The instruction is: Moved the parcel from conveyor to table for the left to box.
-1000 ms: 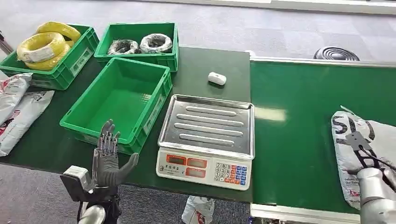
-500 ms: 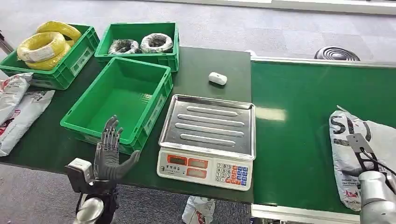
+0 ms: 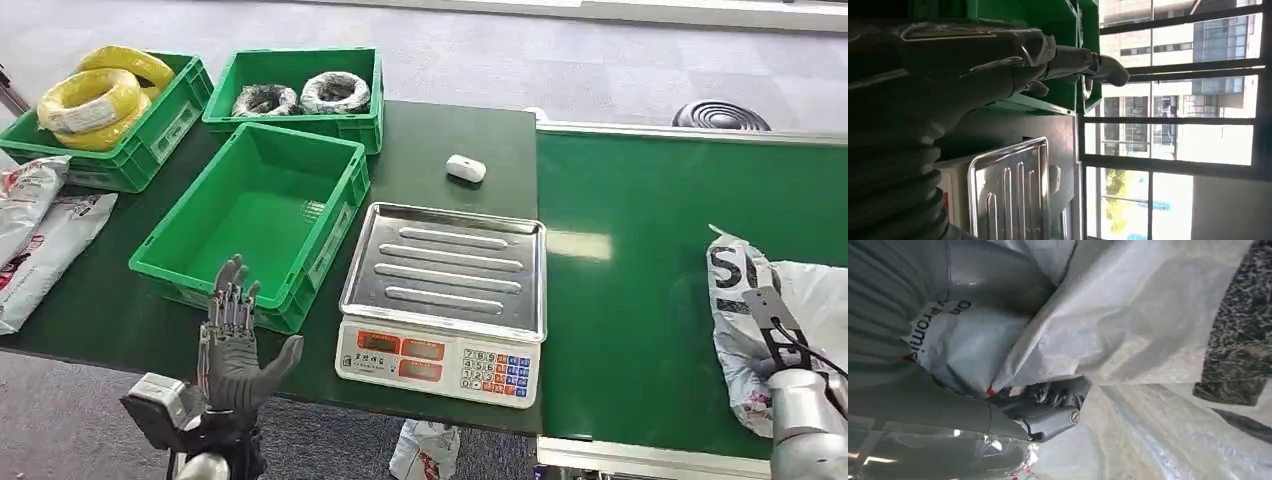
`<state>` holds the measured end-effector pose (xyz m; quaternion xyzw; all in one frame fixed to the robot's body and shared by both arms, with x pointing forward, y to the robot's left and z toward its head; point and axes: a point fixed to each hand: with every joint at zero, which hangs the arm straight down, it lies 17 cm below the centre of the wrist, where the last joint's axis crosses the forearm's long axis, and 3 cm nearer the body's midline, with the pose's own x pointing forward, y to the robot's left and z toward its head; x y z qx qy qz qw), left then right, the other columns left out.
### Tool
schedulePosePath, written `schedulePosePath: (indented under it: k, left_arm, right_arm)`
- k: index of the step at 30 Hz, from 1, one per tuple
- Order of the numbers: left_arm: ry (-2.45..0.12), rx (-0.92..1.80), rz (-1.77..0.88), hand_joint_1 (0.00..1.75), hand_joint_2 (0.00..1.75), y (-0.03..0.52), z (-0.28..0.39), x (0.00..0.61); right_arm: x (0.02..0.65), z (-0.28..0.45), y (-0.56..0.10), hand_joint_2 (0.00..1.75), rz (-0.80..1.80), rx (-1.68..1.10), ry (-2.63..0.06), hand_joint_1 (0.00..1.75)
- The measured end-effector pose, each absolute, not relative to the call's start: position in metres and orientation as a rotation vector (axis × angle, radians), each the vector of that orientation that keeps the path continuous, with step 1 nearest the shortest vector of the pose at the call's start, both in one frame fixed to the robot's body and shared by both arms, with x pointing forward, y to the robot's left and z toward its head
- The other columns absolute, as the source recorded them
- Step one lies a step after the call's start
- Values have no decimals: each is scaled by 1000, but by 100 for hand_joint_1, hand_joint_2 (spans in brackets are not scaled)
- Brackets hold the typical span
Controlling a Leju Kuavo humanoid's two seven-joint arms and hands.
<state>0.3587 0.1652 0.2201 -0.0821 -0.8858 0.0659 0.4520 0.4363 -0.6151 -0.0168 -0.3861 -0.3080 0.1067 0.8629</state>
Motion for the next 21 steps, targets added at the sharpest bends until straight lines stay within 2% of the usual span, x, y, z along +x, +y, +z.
schedulePosePath:
  k: [8, 12, 16, 21]
  left_arm:
    - [-2203, -200, 169, 0, 175, 168, 226, 350]
    - [-2214, -187, 172, 0, 175, 170, 230, 347]
    - [-2221, -156, 185, 0, 175, 174, 232, 342]
    - [-2227, -132, 196, 0, 175, 178, 235, 337]
  right_arm:
    - [446, -12, -607, 175, 227, -826, -676, 175]
    - [460, 12, -614, 175, 224, -929, -732, 175]
    - [495, 85, -618, 175, 239, -1166, -888, 175]
    - [530, 209, -572, 175, 286, -1415, -1121, 175]
